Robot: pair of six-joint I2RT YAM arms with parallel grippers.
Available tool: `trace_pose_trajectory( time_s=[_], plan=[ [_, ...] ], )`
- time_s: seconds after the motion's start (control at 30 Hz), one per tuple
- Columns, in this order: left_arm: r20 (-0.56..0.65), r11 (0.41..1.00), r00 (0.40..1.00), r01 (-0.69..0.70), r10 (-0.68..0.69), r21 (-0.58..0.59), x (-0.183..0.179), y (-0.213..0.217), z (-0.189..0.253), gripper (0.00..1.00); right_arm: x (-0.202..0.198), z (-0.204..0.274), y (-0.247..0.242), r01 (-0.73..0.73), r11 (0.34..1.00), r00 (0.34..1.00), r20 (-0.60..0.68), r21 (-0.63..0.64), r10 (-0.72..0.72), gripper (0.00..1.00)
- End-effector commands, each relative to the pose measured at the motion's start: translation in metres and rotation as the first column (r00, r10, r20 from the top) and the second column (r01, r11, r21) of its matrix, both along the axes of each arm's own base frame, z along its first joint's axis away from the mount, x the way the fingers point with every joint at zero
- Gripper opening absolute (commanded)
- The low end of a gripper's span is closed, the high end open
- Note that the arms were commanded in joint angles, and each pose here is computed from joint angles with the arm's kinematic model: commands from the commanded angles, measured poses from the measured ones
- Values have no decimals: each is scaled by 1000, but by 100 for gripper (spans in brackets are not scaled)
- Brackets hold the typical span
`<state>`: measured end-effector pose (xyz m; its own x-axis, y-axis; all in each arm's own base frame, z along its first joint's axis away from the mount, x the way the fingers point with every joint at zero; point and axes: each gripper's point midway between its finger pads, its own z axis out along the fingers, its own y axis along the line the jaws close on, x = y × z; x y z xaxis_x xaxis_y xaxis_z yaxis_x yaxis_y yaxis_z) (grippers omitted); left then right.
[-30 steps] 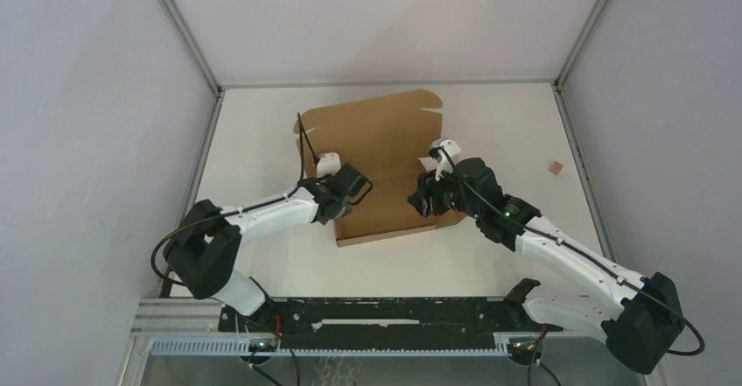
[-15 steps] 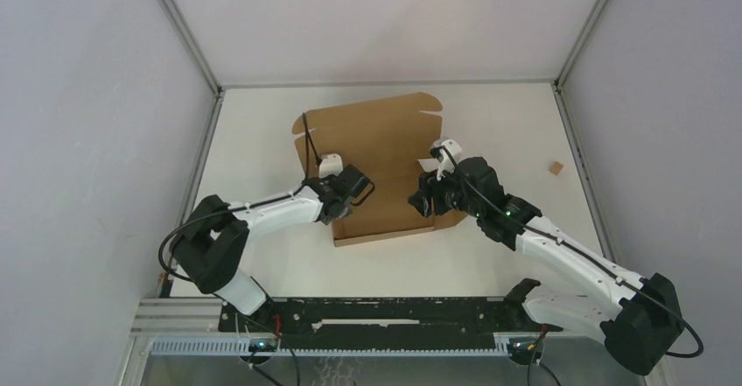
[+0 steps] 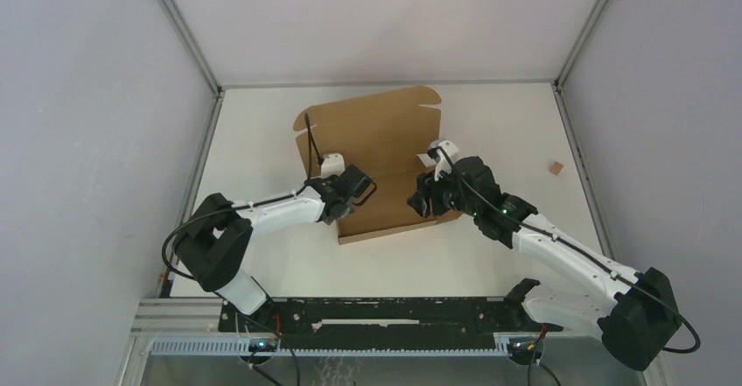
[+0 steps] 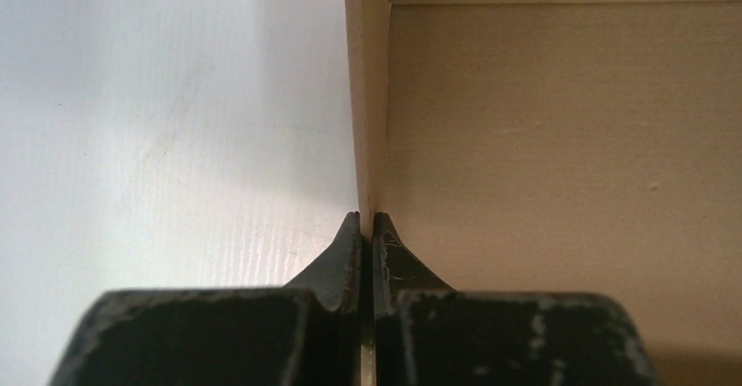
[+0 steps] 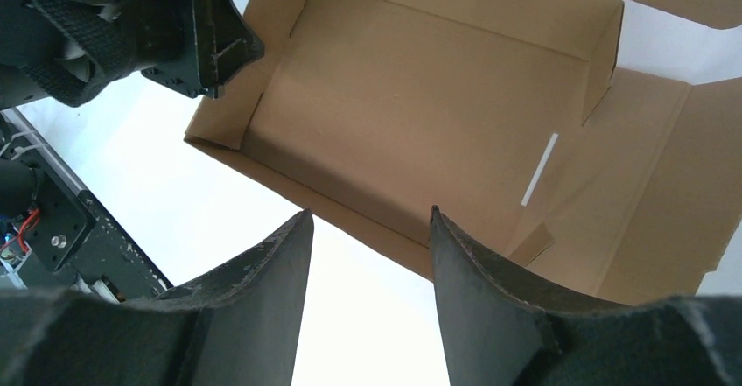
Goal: Fold the paper box
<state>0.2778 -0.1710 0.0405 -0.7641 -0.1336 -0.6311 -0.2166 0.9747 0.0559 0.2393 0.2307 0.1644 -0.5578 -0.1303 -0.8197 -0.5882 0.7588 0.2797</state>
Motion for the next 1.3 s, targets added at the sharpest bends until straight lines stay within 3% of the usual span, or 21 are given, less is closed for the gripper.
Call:
trace_pose_trajectory(
  time_s=[0.0,0.3,0.63,0.73,0.93,1.07,1.27],
  plan=[
    [-12,994,1000,9,-8,110,-3,17,-6,0,8,-4,6,4,1000,1000,-11,15,-3,60],
    [-21,995,997,72,-70,67,-1,3,-15,0,19,-46,33,-9,995,992,-126,-96,-3,59],
    [39,995,994,102,-101,-21,-5,-2,-11,0,39,-115,46,97,949,954,-243,-301,-175,61],
    [47,994,994,103,-102,-39,-7,-1,-13,0,43,-136,45,124,927,935,-270,-355,-229,66],
    [11,996,996,86,-86,-19,-13,7,-23,1,41,-161,23,181,862,906,-260,-474,-334,78],
    [-20,998,998,67,-67,20,-18,18,-26,2,41,-164,15,192,852,892,-275,-488,-358,78],
    [-49,992,998,44,-39,121,-25,43,-18,14,41,-171,9,190,844,879,-296,-501,-373,78]
  ],
)
